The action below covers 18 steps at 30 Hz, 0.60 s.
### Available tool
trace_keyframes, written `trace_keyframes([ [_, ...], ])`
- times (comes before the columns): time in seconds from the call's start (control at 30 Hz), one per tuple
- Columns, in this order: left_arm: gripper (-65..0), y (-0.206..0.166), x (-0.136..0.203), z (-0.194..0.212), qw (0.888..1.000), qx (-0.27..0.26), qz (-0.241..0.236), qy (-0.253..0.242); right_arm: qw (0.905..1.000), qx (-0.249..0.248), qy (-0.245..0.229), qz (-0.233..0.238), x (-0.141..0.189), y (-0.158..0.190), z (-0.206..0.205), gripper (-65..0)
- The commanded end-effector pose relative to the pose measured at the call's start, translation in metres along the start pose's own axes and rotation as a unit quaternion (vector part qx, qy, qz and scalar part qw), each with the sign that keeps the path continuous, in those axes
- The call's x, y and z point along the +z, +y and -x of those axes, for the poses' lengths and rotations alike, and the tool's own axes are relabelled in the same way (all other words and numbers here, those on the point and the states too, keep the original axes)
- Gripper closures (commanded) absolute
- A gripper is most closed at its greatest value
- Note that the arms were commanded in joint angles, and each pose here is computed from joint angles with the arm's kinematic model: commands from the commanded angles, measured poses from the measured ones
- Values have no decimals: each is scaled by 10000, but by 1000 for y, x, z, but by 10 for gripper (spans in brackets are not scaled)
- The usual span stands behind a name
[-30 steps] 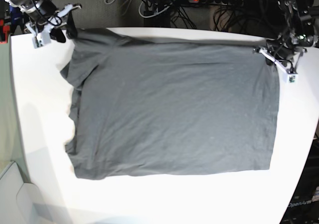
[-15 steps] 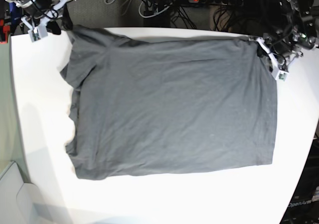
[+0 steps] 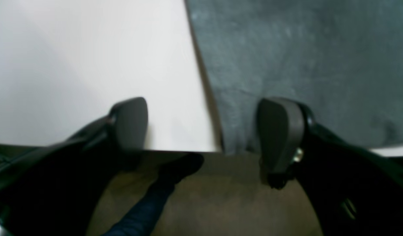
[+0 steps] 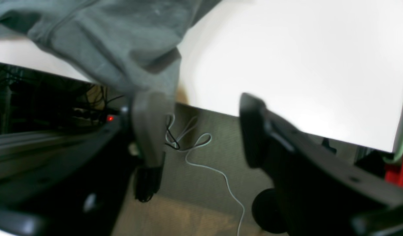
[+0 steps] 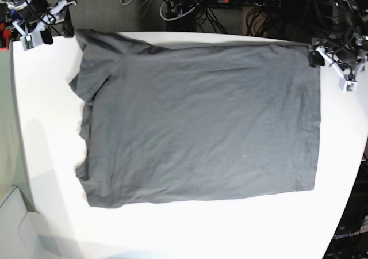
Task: Layout the t-shirt on the table in an organized manner, then fold the t-shirt properly
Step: 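Lay the shirt flat, pulling both grippers back toward the robot, then move the right gripper to the shirt's hem corner and grasp it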
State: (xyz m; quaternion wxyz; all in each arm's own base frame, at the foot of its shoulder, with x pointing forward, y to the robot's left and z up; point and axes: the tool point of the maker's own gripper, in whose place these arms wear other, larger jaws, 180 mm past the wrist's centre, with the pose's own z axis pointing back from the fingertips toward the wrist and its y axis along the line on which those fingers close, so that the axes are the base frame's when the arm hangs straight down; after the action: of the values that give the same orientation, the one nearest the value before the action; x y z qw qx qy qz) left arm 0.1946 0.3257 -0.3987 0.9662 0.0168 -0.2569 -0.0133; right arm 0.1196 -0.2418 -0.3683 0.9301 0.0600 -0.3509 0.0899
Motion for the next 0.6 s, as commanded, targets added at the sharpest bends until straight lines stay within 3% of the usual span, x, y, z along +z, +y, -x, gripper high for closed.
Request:
trace_keyframes([
  [0.0,-512,11,8,-14,9997,-52,-134,-204,9999,89,-140,-13,4,-2,-9,-411],
  [0.1,-512,19,14,-33,9984,38,-251,-498,9996,263,-115,5,5,-9,-13,-436],
  [0.23,-512,17,23,-78,9935,44,-303,-1100,9976,487,-478,98,-5,-21,-47,-436],
  [0.4,-511,-20,15,-121,9838,443,89,-1736,9913,1128,-371,566,-32,-44,-96,-436],
  [0.57,-509,-59,-13,-141,9782,771,694,-1801,9778,1719,-128,1191,-63,-61,-159,-436],
])
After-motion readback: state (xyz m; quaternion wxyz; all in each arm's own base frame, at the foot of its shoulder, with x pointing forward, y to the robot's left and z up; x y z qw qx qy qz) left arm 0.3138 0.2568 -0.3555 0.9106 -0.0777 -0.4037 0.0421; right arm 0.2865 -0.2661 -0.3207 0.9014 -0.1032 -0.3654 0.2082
